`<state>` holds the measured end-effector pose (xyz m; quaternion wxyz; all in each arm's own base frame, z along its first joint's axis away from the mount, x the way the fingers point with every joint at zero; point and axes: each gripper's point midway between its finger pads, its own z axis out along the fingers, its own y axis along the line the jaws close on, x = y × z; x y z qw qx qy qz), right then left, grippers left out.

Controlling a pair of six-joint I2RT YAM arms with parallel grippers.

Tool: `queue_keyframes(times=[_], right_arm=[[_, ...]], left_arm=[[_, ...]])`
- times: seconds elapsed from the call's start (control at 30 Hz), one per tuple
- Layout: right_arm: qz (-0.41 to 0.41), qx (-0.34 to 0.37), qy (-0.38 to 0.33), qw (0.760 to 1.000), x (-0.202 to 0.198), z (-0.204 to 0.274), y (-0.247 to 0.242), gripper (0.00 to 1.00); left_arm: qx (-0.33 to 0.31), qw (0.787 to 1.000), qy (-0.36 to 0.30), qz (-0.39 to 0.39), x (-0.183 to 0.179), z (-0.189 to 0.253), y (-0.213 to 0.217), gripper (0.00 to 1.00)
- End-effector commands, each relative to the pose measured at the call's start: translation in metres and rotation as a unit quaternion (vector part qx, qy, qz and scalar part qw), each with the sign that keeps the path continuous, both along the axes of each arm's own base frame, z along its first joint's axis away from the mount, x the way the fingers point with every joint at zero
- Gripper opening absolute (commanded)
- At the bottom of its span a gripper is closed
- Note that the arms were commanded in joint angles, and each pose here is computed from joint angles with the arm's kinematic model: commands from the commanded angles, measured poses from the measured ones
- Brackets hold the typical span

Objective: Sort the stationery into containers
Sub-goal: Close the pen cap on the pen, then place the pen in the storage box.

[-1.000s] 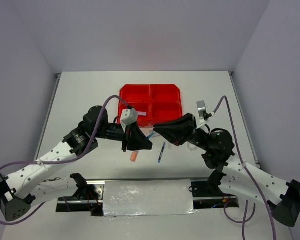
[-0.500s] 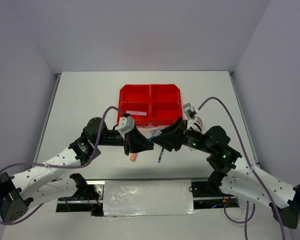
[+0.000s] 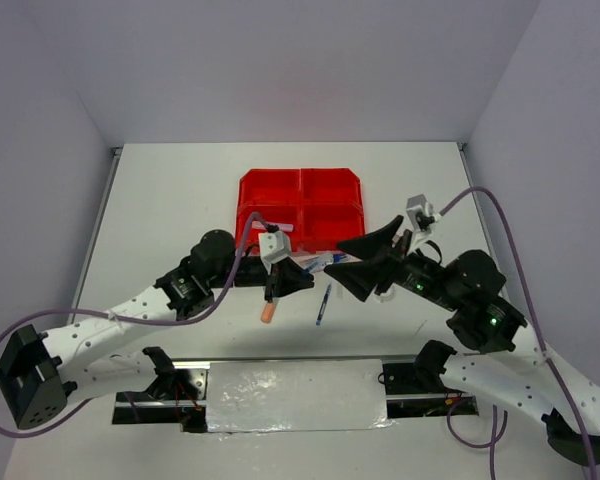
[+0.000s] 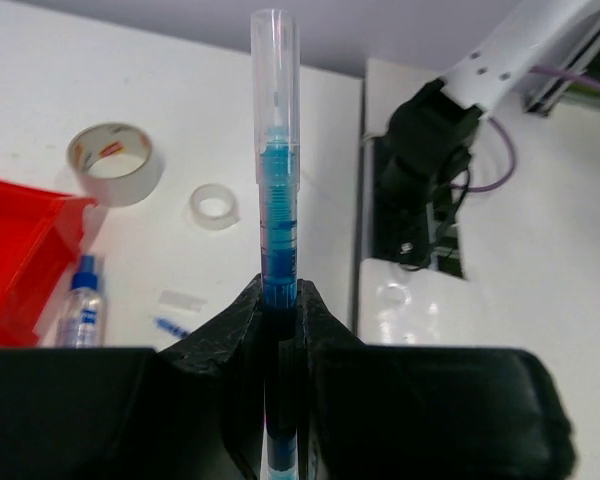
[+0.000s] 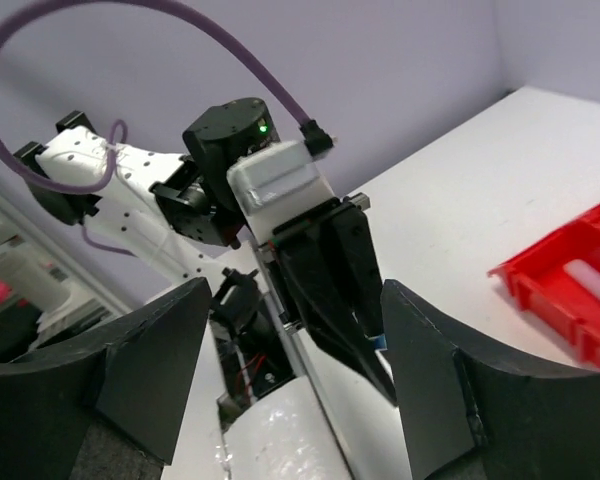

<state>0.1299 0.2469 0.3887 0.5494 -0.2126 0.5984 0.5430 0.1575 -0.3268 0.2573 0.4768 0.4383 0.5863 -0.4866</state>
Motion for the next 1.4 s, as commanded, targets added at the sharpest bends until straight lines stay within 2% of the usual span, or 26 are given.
queue_keyframes(times=[0.0, 0.07, 0.1, 0.2, 0.27, 0.3, 0.37, 0.43, 0.47, 0.5, 0.53, 0.57, 0.6, 0.67, 0.8, 0.83, 0.93, 1.03, 1.2, 1.37], right_arm=[[-0.063, -0.011, -0.025, 0.998, 0.002, 0.010, -0.032, 0.77], [-0.090, -0.008, -0.030, 0.995, -0.003, 0.012, -0.051, 0.79], [-0.122, -0.003, -0.026, 0.992, 0.002, 0.013, -0.063, 0.80], [-0.171, -0.004, -0.024, 0.985, -0.003, 0.018, -0.095, 0.82], [-0.183, -0.003, -0.027, 0.983, -0.007, 0.021, -0.107, 0.83], [-0.189, -0.001, -0.027, 0.982, -0.009, 0.025, -0.112, 0.83], [-0.193, -0.012, -0.018, 0.981, -0.011, 0.019, -0.116, 0.83], [-0.189, -0.018, -0.015, 0.982, -0.013, 0.015, -0.117, 0.83], [-0.188, -0.016, -0.018, 0.982, -0.015, 0.015, -0.119, 0.83], [-0.188, -0.015, -0.018, 0.982, -0.016, 0.014, -0.121, 0.83], [-0.191, -0.019, -0.018, 0.981, -0.016, 0.012, -0.122, 0.83], [-0.194, -0.016, -0.019, 0.981, -0.018, 0.013, -0.126, 0.82], [-0.196, -0.015, -0.020, 0.980, -0.019, 0.014, -0.128, 0.83], [-0.194, -0.014, -0.017, 0.981, -0.024, 0.013, -0.132, 0.83], [-0.187, -0.010, -0.021, 0.982, -0.033, 0.014, -0.138, 0.83], [-0.189, -0.007, -0.024, 0.982, -0.034, 0.014, -0.141, 0.83], [-0.200, -0.005, -0.027, 0.979, -0.033, 0.013, -0.146, 0.83], [-0.201, -0.013, -0.030, 0.979, -0.032, 0.013, -0.145, 0.83], [-0.198, -0.026, -0.032, 0.979, -0.027, 0.007, -0.139, 0.83], [-0.192, -0.026, -0.032, 0.981, -0.027, 0.004, -0.135, 0.82]], left_arm=[[0.005, 0.997, -0.076, 0.030, 0.027, 0.024, -0.008, 0.00], [0.034, 0.996, -0.077, 0.036, 0.040, 0.012, -0.012, 0.00], [0.036, 0.993, -0.111, 0.030, 0.047, 0.023, -0.014, 0.00], [0.052, 0.989, -0.136, 0.023, 0.068, 0.022, -0.017, 0.00], [0.075, 0.981, -0.176, -0.005, 0.076, 0.009, -0.024, 0.00], [0.078, 0.978, -0.195, -0.007, 0.082, 0.017, -0.028, 0.00], [0.121, 0.971, -0.206, -0.011, 0.104, -0.005, -0.036, 0.00], [0.150, 0.968, -0.196, -0.033, 0.119, -0.007, -0.037, 0.00], [0.176, 0.966, -0.183, -0.041, 0.134, -0.031, -0.043, 0.00], [0.185, 0.965, -0.180, -0.042, 0.147, -0.022, -0.041, 0.00], [0.206, 0.964, -0.159, -0.054, 0.159, -0.047, -0.045, 0.00], [0.214, 0.961, -0.164, -0.062, 0.168, -0.052, -0.047, 0.00], [0.208, 0.961, -0.173, -0.055, 0.184, -0.038, -0.048, 0.00], [0.218, 0.960, -0.161, -0.067, 0.203, -0.052, -0.054, 0.00], [0.236, 0.959, -0.142, -0.069, 0.231, -0.075, -0.054, 0.14], [0.246, 0.957, -0.128, -0.082, 0.231, -0.092, -0.056, 0.14], [0.243, 0.958, -0.122, -0.087, 0.240, -0.099, -0.063, 0.20], [0.247, 0.958, -0.122, -0.081, 0.246, -0.111, -0.065, 0.30], [0.246, 0.960, -0.105, -0.077, 0.249, -0.125, -0.066, 0.41], [0.242, 0.964, -0.092, -0.065, 0.253, -0.129, -0.064, 0.45]])
